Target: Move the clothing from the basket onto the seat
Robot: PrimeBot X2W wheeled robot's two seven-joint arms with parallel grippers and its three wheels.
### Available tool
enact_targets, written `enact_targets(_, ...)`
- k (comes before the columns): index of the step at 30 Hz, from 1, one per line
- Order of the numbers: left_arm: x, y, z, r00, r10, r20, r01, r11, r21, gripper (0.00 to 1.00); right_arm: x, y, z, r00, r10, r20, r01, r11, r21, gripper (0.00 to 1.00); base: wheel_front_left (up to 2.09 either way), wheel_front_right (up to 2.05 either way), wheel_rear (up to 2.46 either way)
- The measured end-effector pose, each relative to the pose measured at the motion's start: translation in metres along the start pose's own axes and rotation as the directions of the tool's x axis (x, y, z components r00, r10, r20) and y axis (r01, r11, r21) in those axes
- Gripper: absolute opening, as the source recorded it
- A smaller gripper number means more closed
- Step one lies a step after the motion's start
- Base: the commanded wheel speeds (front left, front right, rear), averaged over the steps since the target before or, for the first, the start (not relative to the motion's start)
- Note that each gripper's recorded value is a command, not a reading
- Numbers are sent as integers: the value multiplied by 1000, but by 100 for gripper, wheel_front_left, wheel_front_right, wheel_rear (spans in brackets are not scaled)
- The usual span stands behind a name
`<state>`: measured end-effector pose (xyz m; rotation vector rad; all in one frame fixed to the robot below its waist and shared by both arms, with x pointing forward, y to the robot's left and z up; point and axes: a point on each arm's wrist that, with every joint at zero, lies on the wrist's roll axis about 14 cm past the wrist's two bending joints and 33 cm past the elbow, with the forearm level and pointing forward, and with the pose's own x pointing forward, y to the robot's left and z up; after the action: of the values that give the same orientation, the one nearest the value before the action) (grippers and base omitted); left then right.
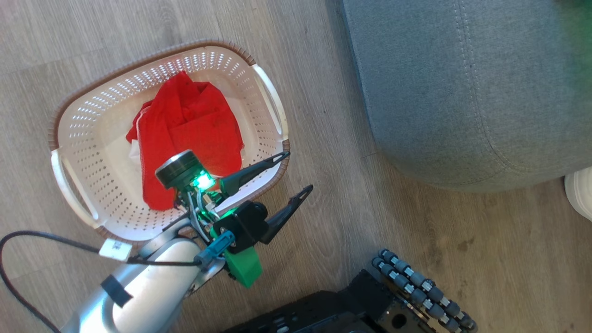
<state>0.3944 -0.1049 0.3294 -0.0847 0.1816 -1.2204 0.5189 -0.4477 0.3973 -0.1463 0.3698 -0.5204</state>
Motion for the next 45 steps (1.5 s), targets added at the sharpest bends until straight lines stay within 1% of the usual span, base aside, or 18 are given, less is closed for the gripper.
enact_targets(4, 1, 0, 3, 1000, -1, 2, 1, 1000, 7, 100, -1, -2, 3, 1000, -3, 0, 3, 1000, 8, 0, 0, 0, 0)
enact_targets(5, 1, 0, 3, 1000, -1, 2, 1, 1000, 7, 100, -1, -2, 3, 1000, -3, 0, 3, 1000, 8, 13, 0, 0, 0)
enact_targets(6, 1, -1, 4, 1000, -2, 4, 2, 1000, 11, 100, -3, -4, 5, 1000, -8, 4, 8, 1000, 14, 66, 0, 0, 0)
enact_targets(7, 1, -2, 9, 1000, -5, 9, 4, 1000, 22, 100, -6, -9, 12, 1000, -19, 22, 19, 999, 27, 100, 0, 0, 0)
enact_targets(9, 1, -3, 13, 1000, -5, 12, 5, 1000, 28, 100, -7, -11, 16, 999, -21, 31, 20, 999, 34, 100, 0, 0, 0)
enact_targets(12, 3, -5, 24, 1000, -1, 29, 0, 999, 36, 100, -12, -14, 31, 997, -24, 72, 20, 998, 59, 100, 0, 0, 0)
enact_targets(14, 4, -7, 33, 999, 6, 43, -7, 1000, 29, 100, -18, -17, 34, 997, -22, 79, 17, 998, 64, 100, 0, 0, 0)
enact_targets(19, 6, -16, 56, 998, 10, 68, -14, 998, 54, 100, -36, -25, 42, 994, -12, 106, 5, 997, 72, 100, 0, 0, 0)
enact_targets(21, 5, -22, 65, 997, 14, 79, -19, 998, 59, 100, -43, -25, 57, 988, 2, 157, -14, 997, 75, 100, 0, 0, 0)
enact_targets(23, 4, -27, 74, 995, 32, 90, -36, 998, 42, 100, -51, -24, 77, 975, 17, 221, -41, 994, 102, 100, 0, 0, 0)
enact_targets(24, 3, -28, 79, 994, 46, 98, -49, 998, 33, 100, -56, -22, 87, 968, 33, 250, -60, 993, 100, 100, 0, 0, 0)
enact_targets(30, -3, -37, 116, 984, 92, 154, -103, 992, 66, 100, -95, -18, 126, 910, 123, 395, -175, 980, 98, 100, 0, 0, 0)
enact_targets(33, -11, -37, 133, 974, 135, 181, -151, 985, 78, 100, -118, -15, 148, 868, 163, 469, -236, 966, 102, 100, 0, 0, 0)
enact_targets(36, -24, -31, 146, 957, 205, 205, -224, 972, 76, 100, -139, -3, 164, 823, 217, 526, -301, 950, 80, 100, 0, 0, 0)
enact_targets(39, -42, -22, 157, 933, 280, 225, -304, 949, 78, 100, -158, 15, 170, 784, 273, 557, -370, 927, 66, 100, 0, 0, 0)
enact_targets(41, -55, -14, 165, 911, 334, 241, -362, 928, 83, 100, -170, 29, 173, 759, 311, 573, -415, 908, 57, 100, 0, 0, 0)
enact_targets(45, -85, 3, 180, 843, 459, 280, -493, 868, 60, 100, -193, 62, 176, 704, 383, 598, -510, 859, 50, 100, 0, 0, 0)
